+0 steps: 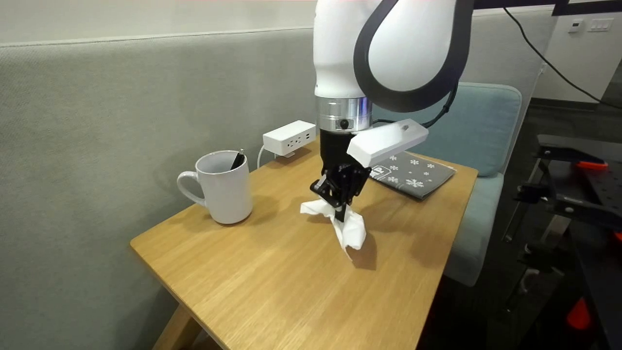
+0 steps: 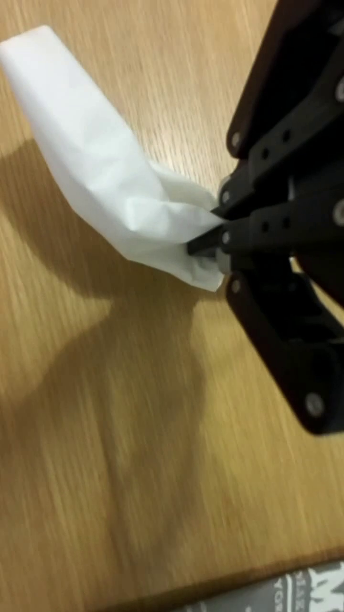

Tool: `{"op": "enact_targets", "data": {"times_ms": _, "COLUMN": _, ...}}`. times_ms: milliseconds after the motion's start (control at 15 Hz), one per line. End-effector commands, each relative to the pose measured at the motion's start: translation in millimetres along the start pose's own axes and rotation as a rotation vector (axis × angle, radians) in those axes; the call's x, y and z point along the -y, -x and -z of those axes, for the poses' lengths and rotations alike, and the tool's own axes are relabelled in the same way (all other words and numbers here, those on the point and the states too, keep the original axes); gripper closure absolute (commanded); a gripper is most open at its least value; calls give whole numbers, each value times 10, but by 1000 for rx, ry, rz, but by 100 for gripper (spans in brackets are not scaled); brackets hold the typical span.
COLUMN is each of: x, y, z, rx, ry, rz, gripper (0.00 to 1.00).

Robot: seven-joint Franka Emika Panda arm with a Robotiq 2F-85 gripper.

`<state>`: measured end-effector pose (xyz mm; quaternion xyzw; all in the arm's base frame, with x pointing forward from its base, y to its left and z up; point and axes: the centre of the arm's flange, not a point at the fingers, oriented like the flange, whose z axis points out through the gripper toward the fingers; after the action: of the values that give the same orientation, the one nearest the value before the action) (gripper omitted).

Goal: Pick up the napkin and wipe the table

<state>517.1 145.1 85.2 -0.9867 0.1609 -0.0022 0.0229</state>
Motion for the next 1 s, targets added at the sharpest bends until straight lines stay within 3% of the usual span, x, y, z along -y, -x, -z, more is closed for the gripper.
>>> {"op": "enact_targets", "data": {"times_ms": 0, "x": 276, "y": 74, "z": 200, "rx": -58, "ry": -42, "rz": 53, "gripper": 100}}
{"op": "enact_targets", "data": {"times_ms": 267, "x": 555, "y": 87, "z": 236, "rx": -60, "ry": -72, "rz": 94, "gripper": 100}}
{"op": "enact_targets", "data": {"times_ms": 333, "x": 605, "y": 96, "z": 250, "rx": -55, "ry": -78, "rz": 101, "gripper": 93}}
{"op": "enact_targets", "data": {"times_ms": 400, "x": 643, "y": 105, "z": 256, "rx": -53, "ry": -78, "rz": 108, "gripper": 72}}
{"op": "enact_targets", "data": {"times_ms": 933, "x": 734, "y": 125, "z": 333, "rx": -60, "ry": -98, "rz": 122, "gripper": 13}}
